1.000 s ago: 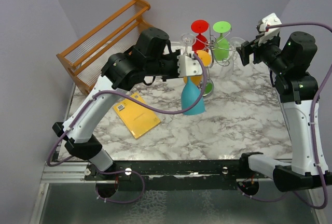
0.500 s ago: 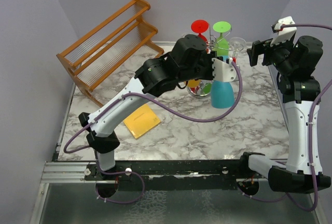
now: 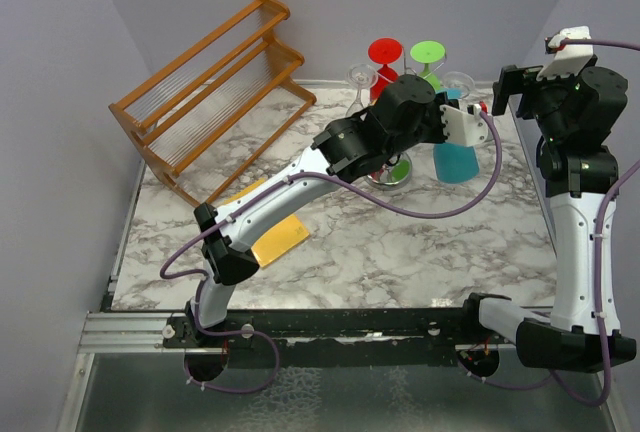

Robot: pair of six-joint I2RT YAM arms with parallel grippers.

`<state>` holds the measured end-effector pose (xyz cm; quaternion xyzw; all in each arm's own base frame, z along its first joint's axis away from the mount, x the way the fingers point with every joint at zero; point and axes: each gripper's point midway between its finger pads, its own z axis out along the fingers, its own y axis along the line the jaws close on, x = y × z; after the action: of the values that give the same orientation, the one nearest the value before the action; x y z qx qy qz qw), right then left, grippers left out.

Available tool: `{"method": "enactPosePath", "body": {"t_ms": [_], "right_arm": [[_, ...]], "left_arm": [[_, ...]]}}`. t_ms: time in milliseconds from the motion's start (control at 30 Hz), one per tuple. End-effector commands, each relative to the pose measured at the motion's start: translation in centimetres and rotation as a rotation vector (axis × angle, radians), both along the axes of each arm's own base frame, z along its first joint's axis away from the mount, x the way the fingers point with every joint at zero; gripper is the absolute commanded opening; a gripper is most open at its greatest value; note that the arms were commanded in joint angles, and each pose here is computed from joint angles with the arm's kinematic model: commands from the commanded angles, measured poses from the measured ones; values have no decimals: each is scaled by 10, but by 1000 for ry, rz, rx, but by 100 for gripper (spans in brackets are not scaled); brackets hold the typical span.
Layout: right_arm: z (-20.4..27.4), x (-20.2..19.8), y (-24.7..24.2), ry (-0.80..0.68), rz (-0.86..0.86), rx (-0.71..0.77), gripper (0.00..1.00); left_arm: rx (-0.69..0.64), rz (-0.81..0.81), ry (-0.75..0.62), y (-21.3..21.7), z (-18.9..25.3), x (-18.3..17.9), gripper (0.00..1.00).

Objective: Place the wine glass upside down on the wine glass rack

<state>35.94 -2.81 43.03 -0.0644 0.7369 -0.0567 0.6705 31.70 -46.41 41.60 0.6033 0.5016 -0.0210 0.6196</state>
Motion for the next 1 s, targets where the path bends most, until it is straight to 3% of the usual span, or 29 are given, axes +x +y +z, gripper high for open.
{"method": "enactPosePath", "body": {"t_ms": [0, 367, 967], "right_arm": [[9, 3, -17, -40, -94, 25, 100], [9, 6, -23, -36, -125, 19, 100], [6, 8, -13, -25, -62, 15, 100]], "left_arm": [[-76, 61, -73, -5, 22, 14, 1], [-17, 143, -140, -9, 3, 36, 1], [23, 140, -141, -13, -18, 52, 1]]}}
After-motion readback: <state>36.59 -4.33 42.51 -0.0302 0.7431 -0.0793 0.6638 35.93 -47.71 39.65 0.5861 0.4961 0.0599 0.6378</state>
